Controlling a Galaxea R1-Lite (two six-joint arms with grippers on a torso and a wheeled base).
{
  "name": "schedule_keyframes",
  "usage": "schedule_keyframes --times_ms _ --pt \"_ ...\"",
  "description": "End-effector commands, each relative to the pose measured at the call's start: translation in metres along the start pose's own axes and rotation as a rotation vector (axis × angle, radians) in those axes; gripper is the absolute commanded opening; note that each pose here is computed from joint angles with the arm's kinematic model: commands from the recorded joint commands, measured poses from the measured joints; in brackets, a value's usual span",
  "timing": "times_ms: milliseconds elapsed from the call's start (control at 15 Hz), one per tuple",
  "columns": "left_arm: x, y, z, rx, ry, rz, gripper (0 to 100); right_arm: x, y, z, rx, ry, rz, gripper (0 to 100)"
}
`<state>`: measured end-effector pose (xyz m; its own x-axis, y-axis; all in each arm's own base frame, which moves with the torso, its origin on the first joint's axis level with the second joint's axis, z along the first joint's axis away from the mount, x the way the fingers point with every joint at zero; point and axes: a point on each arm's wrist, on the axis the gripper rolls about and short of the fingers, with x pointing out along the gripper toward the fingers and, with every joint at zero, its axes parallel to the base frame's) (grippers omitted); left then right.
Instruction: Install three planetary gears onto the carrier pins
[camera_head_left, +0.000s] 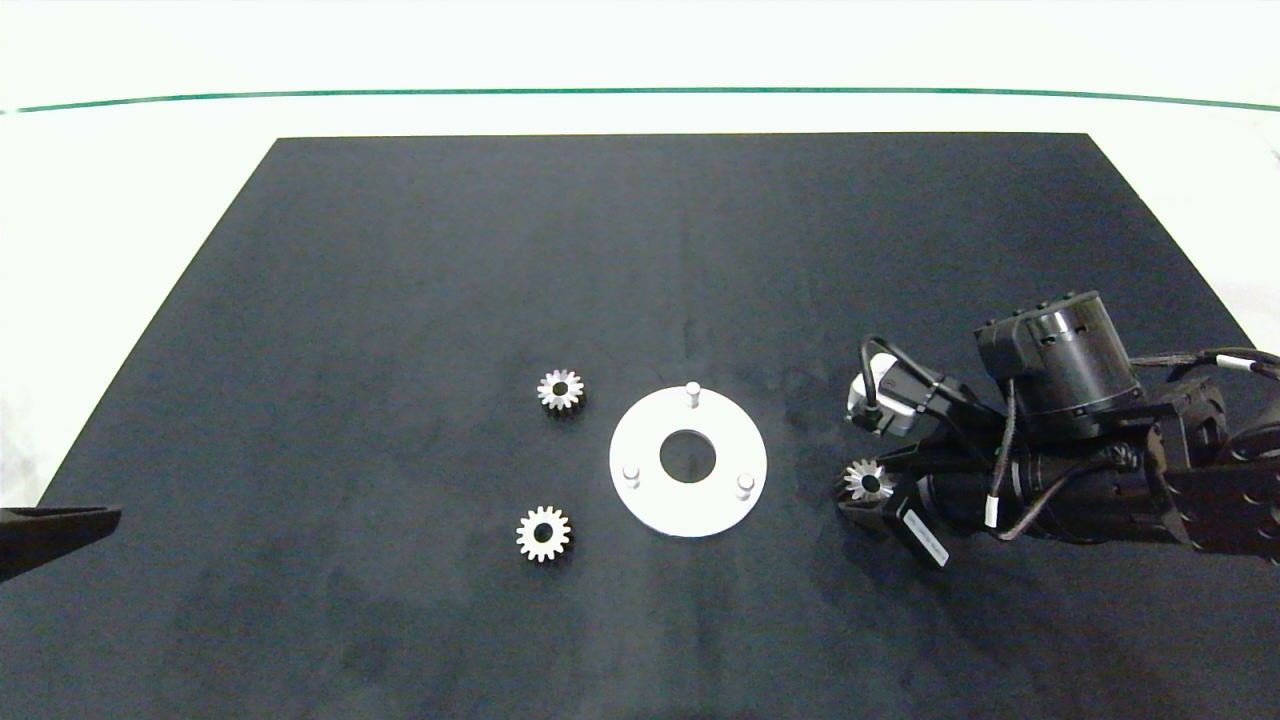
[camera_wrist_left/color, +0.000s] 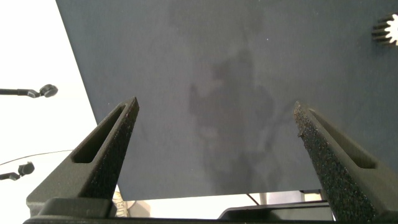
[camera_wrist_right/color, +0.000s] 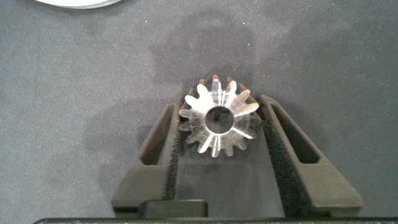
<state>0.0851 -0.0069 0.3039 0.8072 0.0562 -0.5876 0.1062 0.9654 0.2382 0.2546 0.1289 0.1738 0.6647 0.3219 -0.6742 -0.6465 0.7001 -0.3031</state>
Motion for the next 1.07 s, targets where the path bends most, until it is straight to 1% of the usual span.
schedule_keyframes --times_ms 67,333,467,533,600,667,733,867,1067 --pt "0.0 0.0 -0.001 0.002 0.004 0.0 100 0.0 0.002 -0.002 -0.005 0.005 0.007 42" --pt "0.0 0.0 -0.002 0.004 0.01 -0.002 100 0.001 0.002 0.0 -0.002 -0.006 0.007 33" --pt "-0.001 0.0 -0.001 0.004 0.008 -0.003 100 -0.004 0.002 0.001 -0.005 -0.015 0.001 31" --pt "-0.001 0.0 -0.001 0.005 0.01 -0.003 100 -0.012 0.007 0.005 -0.019 -0.039 0.008 31" --pt "0.0 -0.001 -0.001 0.006 0.011 -0.005 100 -0.025 0.013 0.011 -0.039 -0.081 0.015 31" --pt "-0.001 -0.001 -0.001 0.005 0.009 -0.006 100 -0.031 0.017 0.013 -0.049 -0.098 0.022 31" --pt "0.0 -0.001 -0.002 0.007 0.015 -0.008 100 -0.046 0.027 0.021 -0.081 -0.127 0.045 31" --pt "0.0 -0.002 -0.002 0.017 0.02 -0.02 100 -0.059 0.033 0.031 -0.105 -0.133 0.051 31" --pt "-0.001 -0.002 -0.002 0.018 0.018 -0.022 100 -0.061 0.033 0.047 -0.112 -0.171 0.05 31"
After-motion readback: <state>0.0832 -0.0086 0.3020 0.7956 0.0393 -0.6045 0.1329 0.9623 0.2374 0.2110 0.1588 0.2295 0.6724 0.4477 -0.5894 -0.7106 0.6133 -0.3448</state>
